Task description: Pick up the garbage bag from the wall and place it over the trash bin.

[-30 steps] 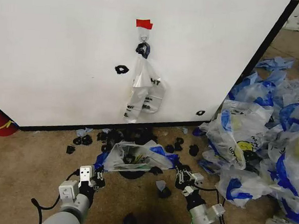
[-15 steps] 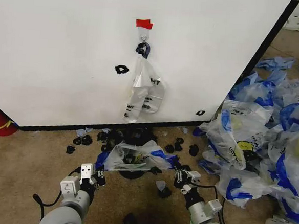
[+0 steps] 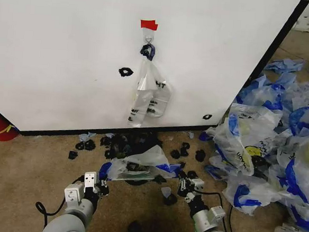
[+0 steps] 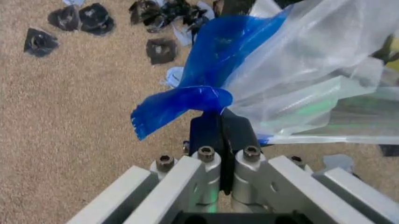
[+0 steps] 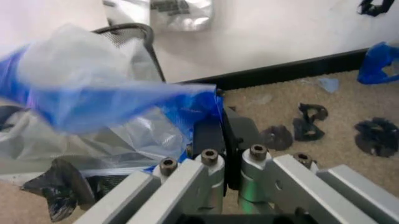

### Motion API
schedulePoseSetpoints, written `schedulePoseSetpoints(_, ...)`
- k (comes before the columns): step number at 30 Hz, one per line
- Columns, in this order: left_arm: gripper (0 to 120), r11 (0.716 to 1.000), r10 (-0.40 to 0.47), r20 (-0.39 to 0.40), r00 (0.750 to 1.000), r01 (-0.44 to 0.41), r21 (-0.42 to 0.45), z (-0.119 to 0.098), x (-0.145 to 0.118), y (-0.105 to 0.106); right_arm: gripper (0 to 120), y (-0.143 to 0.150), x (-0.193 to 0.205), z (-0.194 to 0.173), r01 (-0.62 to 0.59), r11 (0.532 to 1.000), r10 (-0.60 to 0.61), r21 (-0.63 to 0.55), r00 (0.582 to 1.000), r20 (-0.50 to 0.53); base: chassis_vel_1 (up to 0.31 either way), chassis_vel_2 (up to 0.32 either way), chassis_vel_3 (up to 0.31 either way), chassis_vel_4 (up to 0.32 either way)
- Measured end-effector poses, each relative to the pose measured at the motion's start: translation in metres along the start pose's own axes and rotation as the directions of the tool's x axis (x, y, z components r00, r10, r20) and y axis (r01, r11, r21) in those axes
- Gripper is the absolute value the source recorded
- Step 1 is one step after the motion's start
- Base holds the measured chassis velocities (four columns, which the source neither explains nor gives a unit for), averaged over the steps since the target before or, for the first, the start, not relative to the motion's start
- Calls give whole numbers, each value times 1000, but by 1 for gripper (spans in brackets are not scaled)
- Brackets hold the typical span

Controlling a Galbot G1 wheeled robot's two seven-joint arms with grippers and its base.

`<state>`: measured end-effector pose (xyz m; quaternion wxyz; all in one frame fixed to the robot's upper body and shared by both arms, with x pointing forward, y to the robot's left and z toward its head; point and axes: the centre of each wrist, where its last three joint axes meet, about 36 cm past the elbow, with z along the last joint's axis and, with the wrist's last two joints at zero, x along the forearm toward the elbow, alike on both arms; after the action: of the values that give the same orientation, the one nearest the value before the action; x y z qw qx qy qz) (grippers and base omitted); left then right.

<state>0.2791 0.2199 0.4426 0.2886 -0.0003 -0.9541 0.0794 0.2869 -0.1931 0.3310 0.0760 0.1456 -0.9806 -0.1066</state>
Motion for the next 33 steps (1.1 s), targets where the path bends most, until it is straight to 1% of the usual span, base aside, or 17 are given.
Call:
schedulePoseSetpoints(9, 0, 999, -25, -6, 1000, 25, -21, 3, -15, 6, 0, -5, -6, 1, -15, 1000, 15, 14, 1000, 4, 0, 0, 0, 0)
schedulePoseSetpoints(19, 0, 998, -43, -12, 999, 43, -36, 8, -25, 10, 0, -9, -9, 2, -27, 999, 27, 23, 1000, 6, 0, 0, 0, 0)
schedulePoseSetpoints(33, 0, 996, -67, 29, 997, 68, -58, 5, -36, 16, 0, -11, -14, 1, -38, 999, 38, 24, 999, 18, 0, 0, 0, 0)
